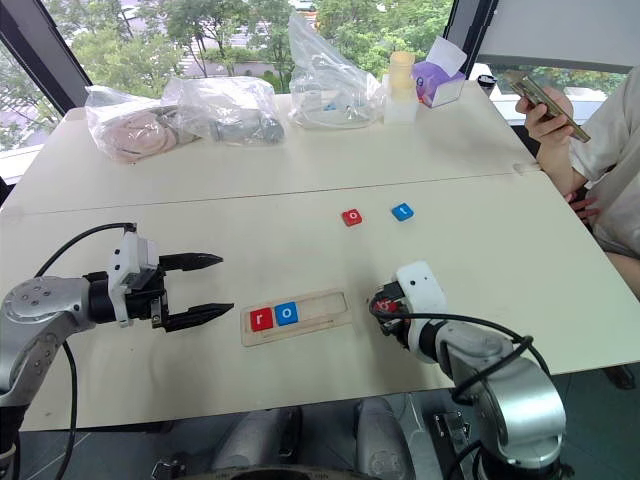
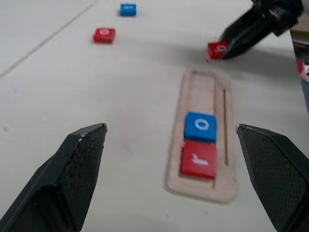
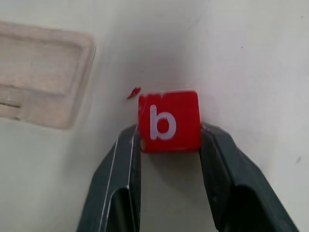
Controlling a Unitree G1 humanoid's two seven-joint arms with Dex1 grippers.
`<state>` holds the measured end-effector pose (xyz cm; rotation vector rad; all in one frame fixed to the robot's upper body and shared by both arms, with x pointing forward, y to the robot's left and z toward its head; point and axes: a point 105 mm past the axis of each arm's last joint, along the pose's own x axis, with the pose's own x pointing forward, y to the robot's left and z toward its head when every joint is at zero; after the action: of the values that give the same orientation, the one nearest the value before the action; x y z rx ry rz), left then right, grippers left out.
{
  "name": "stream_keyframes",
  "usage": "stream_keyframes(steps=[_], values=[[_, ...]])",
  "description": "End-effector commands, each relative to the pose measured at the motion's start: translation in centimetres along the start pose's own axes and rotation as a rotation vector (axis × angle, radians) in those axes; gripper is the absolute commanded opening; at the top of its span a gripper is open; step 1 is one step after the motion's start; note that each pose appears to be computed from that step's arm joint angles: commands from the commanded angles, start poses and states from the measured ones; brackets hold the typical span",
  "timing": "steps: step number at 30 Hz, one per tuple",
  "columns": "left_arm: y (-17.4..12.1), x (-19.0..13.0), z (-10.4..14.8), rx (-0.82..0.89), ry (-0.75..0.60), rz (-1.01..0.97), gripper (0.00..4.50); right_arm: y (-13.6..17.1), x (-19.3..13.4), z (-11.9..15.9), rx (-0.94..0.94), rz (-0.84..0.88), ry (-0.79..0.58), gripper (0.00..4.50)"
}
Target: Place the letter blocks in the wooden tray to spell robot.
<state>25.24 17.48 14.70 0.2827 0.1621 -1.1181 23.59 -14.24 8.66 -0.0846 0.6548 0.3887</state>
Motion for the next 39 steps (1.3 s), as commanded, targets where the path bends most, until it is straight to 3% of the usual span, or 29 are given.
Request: stream_keyframes(steps=[1,6,12,16,23,31,34,39], values=[[0.0,0.0,0.6,0.014,-0.002,-0.004,4.50,0.4,-0.3,0.4,0.021,-0.001,-0.035,2.16],[-0.4,-0.3,0.4,0.007,-0.001,-0.003,4.50,1.3,-1.8,1.7,-0.158,0.134,-0.040,4.47],[0.1,0.5,0.8,0.028,-0.018,-0.012,4.50,-1.6,-3.8,5.1,-0.621,0.421,-0.061,4.47],[-0.3,0.9,0.7,0.024,-0.023,-0.029,4.50,-4.6,-2.5,4.3,-0.819,0.594,-0.005,4.47],[-0.3,0.7,1.0,0.042,-0.030,-0.008,4.50,-5.8,0.8,3.2,-0.875,0.711,0.018,4.47],[-0.4,0.4,0.8,0.043,-0.026,0.012,4.50,-5.1,2.0,3.0,-0.902,0.763,-0.006,4.47],[-0.6,0.4,0.7,0.043,-0.023,0.010,4.50,-4.7,2.2,3.0,-0.905,0.770,-0.024,3.60],[-0.7,0.4,0.6,0.042,-0.020,0.007,4.50,-3.9,2.4,3.3,-0.910,0.787,-0.049,1.11]])
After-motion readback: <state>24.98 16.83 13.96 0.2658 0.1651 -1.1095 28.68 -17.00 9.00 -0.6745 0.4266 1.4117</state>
